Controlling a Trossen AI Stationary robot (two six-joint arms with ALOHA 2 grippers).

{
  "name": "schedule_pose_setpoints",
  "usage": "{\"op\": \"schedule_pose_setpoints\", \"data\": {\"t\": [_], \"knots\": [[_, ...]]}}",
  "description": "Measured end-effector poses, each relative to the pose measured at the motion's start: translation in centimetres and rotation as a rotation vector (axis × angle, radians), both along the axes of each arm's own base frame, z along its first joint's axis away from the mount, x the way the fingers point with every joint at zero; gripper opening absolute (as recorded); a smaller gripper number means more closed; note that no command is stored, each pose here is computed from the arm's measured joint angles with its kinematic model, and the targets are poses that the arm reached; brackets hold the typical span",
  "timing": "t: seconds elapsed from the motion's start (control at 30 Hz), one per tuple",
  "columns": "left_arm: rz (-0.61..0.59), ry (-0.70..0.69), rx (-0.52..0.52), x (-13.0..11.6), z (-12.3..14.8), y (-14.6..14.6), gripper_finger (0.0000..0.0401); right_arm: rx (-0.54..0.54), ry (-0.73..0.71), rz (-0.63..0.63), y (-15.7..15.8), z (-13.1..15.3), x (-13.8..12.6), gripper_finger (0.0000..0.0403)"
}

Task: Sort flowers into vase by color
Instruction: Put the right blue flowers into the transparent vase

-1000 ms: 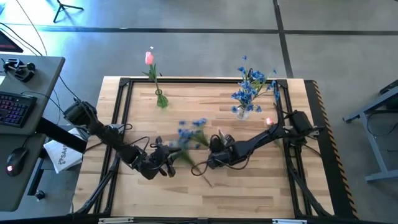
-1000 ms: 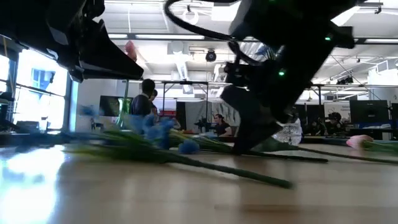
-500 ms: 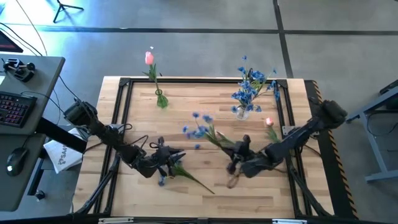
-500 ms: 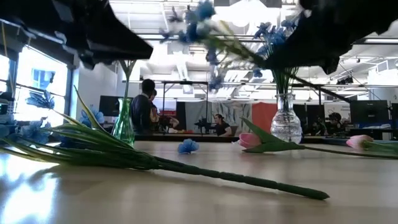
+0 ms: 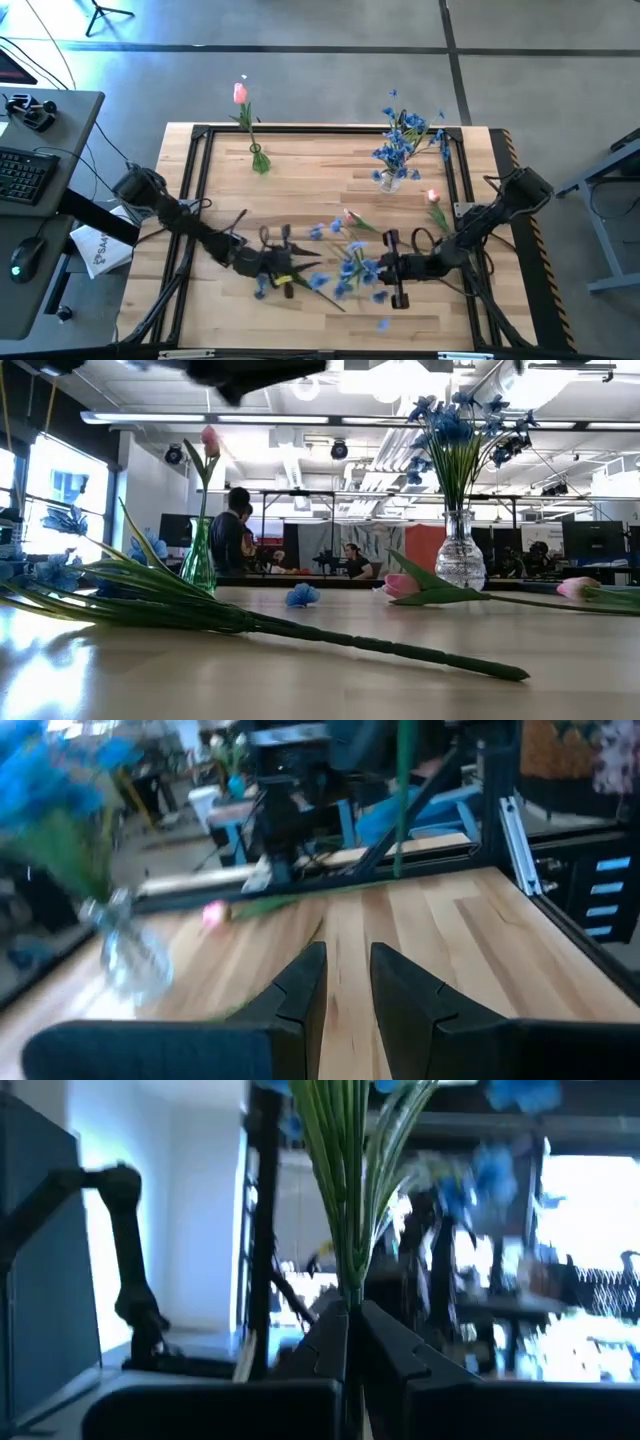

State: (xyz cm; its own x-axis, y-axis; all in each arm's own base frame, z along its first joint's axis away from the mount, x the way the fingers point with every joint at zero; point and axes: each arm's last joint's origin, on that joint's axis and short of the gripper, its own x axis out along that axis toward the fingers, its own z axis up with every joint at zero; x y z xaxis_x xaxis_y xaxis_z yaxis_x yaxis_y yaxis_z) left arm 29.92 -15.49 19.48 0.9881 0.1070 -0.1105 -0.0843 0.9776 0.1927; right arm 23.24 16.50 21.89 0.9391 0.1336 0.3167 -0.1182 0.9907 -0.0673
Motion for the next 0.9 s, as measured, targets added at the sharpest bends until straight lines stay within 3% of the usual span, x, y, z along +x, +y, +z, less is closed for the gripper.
{"op": "schedule_pose_setpoints", "data": {"t": [0.23, 0.37, 0.5, 0.63, 0.77, 0.9], "knots": [[-0.043, -0.035, 0.166, 5.8, 0.9, -1.0, 0.0070, -0.130, -0.100, 0.020, 0.7, 1.4, 2.4, 0.0004], [-0.127, -0.076, 0.145, 7.9, 1.6, -1.1, 0.0091, -0.155, -0.113, 0.045, 0.8, 1.6, 2.9, 0.0004], [-0.257, -0.104, 0.110, 8.7, 2.3, -1.0, 0.0122, -0.161, -0.113, 0.067, 1.0, 1.5, 2.9, 0.0004], [-0.305, -0.116, 0.091, 8.7, 2.4, -1.1, 0.0139, -0.164, -0.109, 0.068, 1.0, 1.5, 2.9, 0.0004], [-0.315, -0.081, 0.106, 8.6, 2.1, -1.4, 0.0142, -0.182, -0.105, 0.063, 1.0, 1.4, 2.9, 0.0005], [-0.247, 0.001, 0.131, 8.5, 1.3, -1.3, 0.0142, -0.190, -0.092, 0.065, 1.4, 1.2, 2.7, 0.0005]]}}
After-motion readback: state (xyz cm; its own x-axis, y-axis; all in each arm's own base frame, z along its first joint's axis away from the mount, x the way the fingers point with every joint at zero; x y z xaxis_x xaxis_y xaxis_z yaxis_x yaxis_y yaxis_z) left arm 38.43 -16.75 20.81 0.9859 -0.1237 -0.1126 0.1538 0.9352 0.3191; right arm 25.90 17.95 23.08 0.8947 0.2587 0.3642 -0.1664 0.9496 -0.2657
